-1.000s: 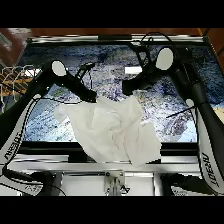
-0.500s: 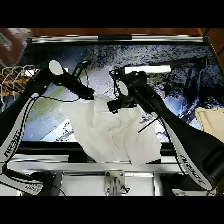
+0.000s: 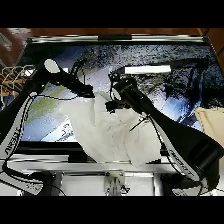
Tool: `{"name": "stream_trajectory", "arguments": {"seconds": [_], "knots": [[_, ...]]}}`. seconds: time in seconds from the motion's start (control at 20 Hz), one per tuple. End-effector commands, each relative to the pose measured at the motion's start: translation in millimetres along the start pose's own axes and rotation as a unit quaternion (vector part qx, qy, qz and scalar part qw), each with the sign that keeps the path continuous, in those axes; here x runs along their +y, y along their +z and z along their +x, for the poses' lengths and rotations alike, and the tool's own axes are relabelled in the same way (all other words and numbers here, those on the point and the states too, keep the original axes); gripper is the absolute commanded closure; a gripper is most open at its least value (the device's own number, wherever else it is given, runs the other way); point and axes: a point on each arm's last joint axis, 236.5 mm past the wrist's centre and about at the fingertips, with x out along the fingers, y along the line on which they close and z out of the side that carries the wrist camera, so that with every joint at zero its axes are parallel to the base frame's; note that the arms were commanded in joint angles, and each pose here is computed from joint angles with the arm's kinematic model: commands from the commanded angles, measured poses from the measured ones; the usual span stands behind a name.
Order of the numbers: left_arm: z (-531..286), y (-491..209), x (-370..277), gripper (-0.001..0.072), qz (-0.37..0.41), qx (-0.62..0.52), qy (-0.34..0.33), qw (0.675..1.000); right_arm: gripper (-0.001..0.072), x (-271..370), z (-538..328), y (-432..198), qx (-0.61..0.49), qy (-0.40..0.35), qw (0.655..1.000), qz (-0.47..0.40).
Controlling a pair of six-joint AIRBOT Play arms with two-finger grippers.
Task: Fold the shirts.
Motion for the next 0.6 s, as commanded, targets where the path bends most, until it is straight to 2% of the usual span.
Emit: {"name": "stream_trajectory", "arguments": {"seconds": [0.0,0.05,0.1,0.15,0.2,0.3,0.5,0.55], "knots": [[4,0,1,0.0660,-0.005,0.002,-0.006,1.000,0.0050,-21,15,7,-0.012,-0.064,0.998,-0.005],[4,0,2,0.0660,-0.006,0.002,-0.005,1.000,0.0054,-26,18,9,-0.015,-0.077,0.997,-0.002],[4,0,2,0.0660,-0.006,0.001,-0.005,1.000,0.0117,-31,20,10,-0.017,-0.088,0.996,0.001],[4,0,2,0.0660,-0.006,0.002,-0.005,1.000,0.0369,-34,20,13,-0.021,-0.097,0.995,-0.002],[4,1,2,0.0660,-0.005,-0.001,-0.004,1.000,0.0484,-38,19,15,-0.026,-0.105,0.994,-0.005],[4,6,4,0.0659,-0.005,-0.010,0.000,1.000,0.0644,-44,13,20,-0.036,-0.116,0.993,-0.012],[4,8,11,0.0644,0.014,-0.015,0.016,1.000,0.0644,-49,-15,29,-0.065,-0.116,0.990,-0.040],[2,2,15,0.0496,0.027,-0.002,0.021,0.999,0.0644,-49,-23,30,-0.069,-0.113,0.990,-0.057]]}}
